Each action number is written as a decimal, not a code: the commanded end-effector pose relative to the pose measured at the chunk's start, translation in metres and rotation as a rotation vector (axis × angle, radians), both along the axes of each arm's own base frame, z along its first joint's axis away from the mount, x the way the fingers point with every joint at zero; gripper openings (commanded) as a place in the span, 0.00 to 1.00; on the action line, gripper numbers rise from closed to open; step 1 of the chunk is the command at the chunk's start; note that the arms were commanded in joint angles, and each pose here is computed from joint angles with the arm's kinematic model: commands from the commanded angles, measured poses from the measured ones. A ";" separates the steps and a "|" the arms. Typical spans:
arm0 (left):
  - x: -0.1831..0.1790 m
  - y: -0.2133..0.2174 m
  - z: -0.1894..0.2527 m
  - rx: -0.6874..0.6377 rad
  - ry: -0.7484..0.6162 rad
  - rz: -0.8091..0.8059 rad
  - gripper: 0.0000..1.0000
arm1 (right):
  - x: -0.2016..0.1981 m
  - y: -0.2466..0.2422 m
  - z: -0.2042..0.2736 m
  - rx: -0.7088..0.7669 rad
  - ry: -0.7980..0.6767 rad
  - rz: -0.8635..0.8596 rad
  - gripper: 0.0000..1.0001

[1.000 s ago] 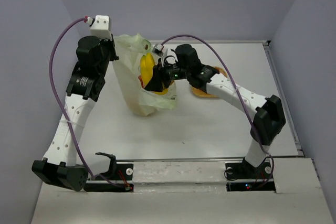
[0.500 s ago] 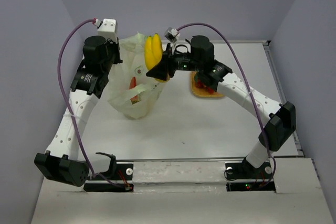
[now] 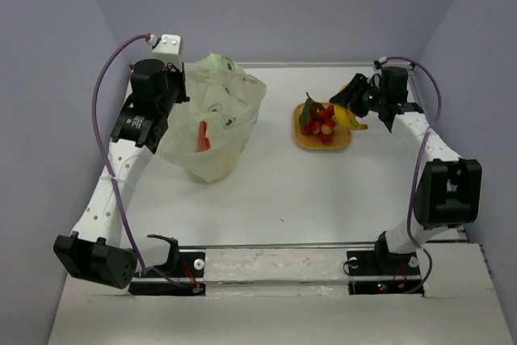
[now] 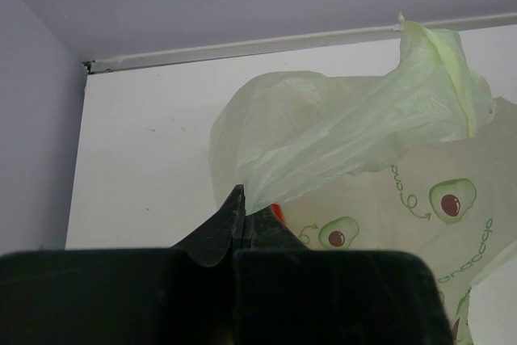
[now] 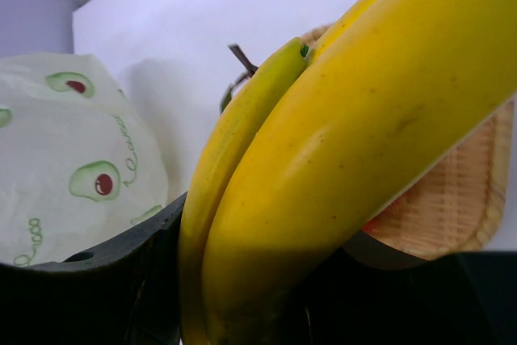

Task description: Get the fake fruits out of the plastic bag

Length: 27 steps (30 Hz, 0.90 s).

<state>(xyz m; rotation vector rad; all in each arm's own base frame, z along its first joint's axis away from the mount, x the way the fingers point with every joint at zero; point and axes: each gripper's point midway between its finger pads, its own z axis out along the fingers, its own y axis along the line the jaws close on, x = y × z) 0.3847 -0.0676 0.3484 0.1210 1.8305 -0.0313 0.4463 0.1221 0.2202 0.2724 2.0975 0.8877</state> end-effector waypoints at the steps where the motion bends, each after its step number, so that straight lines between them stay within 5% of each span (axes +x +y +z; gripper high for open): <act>1: -0.006 -0.002 0.015 -0.024 -0.053 -0.013 0.00 | -0.008 -0.011 0.003 -0.034 0.007 -0.032 0.10; 11: -0.005 -0.002 0.015 -0.018 -0.052 -0.016 0.00 | 0.010 -0.007 -0.026 -0.154 0.055 0.032 0.14; 19: -0.003 -0.003 0.018 -0.018 -0.057 -0.019 0.00 | 0.033 0.039 -0.032 -0.256 0.034 0.156 0.26; 27: -0.005 -0.002 0.016 -0.018 -0.055 -0.015 0.00 | 0.029 0.036 -0.055 -0.269 0.091 0.144 0.45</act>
